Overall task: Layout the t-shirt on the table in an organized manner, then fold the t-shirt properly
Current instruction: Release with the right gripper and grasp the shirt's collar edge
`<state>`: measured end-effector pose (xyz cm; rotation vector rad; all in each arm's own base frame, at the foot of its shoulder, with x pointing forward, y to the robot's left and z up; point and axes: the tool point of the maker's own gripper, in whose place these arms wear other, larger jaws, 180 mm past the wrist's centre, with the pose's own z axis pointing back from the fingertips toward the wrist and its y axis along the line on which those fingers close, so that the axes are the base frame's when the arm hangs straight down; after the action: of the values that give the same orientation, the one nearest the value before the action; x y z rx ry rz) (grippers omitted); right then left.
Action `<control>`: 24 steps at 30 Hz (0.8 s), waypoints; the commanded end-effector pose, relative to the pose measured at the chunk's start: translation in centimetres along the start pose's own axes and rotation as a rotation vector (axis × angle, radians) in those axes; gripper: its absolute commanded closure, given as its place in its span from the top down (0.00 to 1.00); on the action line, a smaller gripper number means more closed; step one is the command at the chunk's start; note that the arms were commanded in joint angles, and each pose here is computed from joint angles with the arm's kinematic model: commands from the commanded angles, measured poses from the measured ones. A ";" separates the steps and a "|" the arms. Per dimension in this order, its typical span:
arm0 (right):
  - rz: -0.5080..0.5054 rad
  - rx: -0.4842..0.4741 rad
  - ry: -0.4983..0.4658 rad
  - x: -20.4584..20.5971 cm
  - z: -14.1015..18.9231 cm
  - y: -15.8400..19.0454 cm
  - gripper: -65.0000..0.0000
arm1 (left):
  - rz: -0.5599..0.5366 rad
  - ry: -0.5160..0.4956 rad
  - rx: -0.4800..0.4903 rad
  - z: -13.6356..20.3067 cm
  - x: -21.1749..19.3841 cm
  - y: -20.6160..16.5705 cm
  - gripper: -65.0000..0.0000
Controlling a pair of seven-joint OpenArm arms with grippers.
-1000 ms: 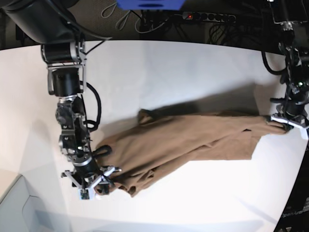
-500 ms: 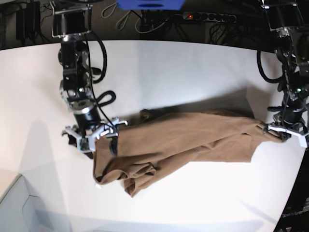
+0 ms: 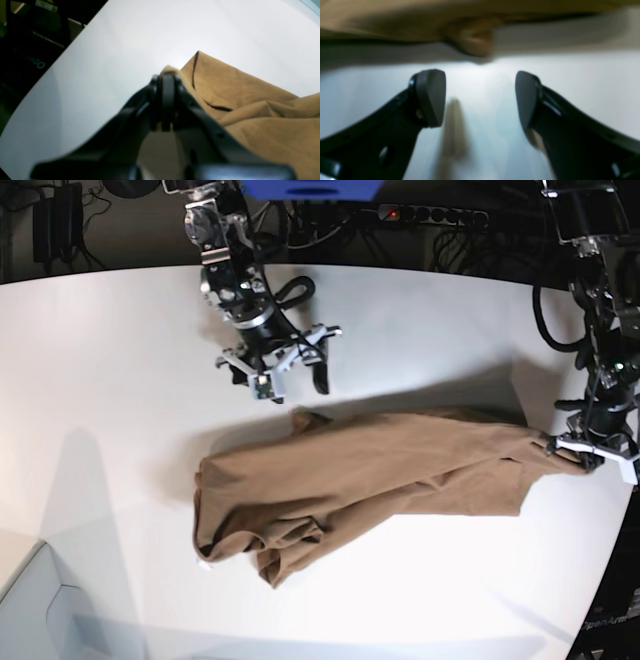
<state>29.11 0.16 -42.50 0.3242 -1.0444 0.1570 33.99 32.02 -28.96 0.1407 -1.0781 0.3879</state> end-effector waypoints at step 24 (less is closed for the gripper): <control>0.067 -0.010 -0.217 8.7 2.2 -0.8 0.00 | -0.007 -0.140 -0.010 0.5 5.0 -0.6 0.00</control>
<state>30.56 -1.82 -36.50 0.2783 -1.1801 0.1925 35.06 31.95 -26.88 0.1394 -1.1344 0.3822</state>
